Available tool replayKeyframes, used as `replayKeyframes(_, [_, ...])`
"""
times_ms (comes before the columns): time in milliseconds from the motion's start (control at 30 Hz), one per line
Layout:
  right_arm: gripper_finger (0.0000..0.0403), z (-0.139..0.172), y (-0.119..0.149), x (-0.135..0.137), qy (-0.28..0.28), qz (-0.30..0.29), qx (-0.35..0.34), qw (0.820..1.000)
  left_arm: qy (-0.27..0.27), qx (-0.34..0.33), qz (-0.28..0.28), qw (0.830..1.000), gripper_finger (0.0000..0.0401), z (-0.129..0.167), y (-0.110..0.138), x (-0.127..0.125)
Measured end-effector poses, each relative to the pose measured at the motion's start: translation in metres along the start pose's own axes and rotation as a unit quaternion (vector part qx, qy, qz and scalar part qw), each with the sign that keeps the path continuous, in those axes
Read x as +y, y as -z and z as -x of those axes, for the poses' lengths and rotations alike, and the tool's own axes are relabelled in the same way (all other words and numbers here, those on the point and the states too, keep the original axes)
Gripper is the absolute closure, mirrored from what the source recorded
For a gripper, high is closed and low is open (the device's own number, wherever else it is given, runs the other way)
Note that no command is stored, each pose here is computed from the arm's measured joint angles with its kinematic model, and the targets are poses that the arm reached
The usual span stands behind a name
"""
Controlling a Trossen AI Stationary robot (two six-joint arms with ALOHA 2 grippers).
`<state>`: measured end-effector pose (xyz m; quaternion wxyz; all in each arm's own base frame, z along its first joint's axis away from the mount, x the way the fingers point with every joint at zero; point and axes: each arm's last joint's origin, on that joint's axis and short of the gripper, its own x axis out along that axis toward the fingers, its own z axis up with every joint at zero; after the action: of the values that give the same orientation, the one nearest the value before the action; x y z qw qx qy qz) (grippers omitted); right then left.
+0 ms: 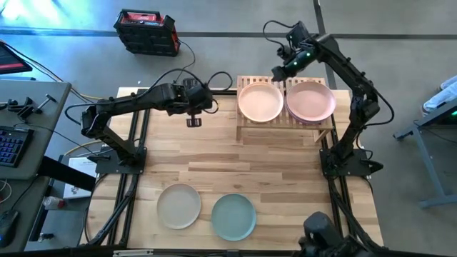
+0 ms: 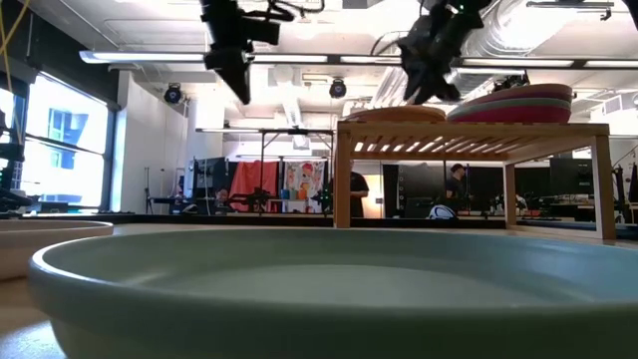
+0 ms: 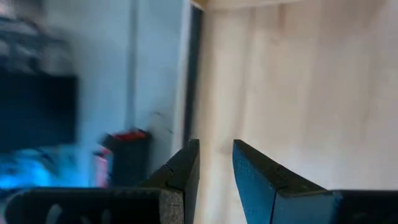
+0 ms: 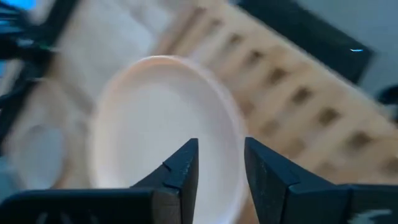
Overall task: Place and stack plates onto a shelf
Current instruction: Stack the blue plate on top of the light orange plate on the shelf
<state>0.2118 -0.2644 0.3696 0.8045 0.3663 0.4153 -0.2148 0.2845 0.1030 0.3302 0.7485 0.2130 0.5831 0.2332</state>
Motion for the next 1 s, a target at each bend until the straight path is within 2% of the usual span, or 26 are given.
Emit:
replayKeyframes(167, [0.0295, 0.01, 0.004, 0.028, -0.073, 0.025, 0.023, 0.997, 0.104, 0.043, 0.088, 0.99, 0.0315, 0.001, 0.012, -0.01])
replayKeyframes(300, [0.0295, 0.006, 0.014, 0.058, -0.094, 0.062, 0.065, 0.992, 0.167, 0.077, 0.144, 0.972, 0.0315, -0.001, 0.018, -0.02])
replayKeyframes(400, [0.0295, -0.003, 0.027, 0.083, -0.106, 0.094, 0.11, 0.984, 0.199, 0.11, 0.164, 0.96, 0.0315, -0.005, 0.024, -0.031])
replayKeyframes(633, [0.0295, -0.027, 0.063, 0.148, -0.103, 0.159, 0.182, 0.965, 0.213, 0.187, 0.153, 0.947, 0.0315, -0.014, 0.04, -0.061])
replayKeyframes(767, [0.0295, -0.035, 0.083, 0.18, -0.06, 0.167, 0.187, 0.966, 0.211, 0.216, 0.15, 0.942, 0.0316, -0.018, 0.052, -0.076])
replayKeyframes(1000, [0.0295, -0.041, 0.119, 0.225, -0.002, 0.144, 0.173, 0.974, 0.204, 0.237, 0.152, 0.938, 0.0316, -0.011, 0.078, -0.1])
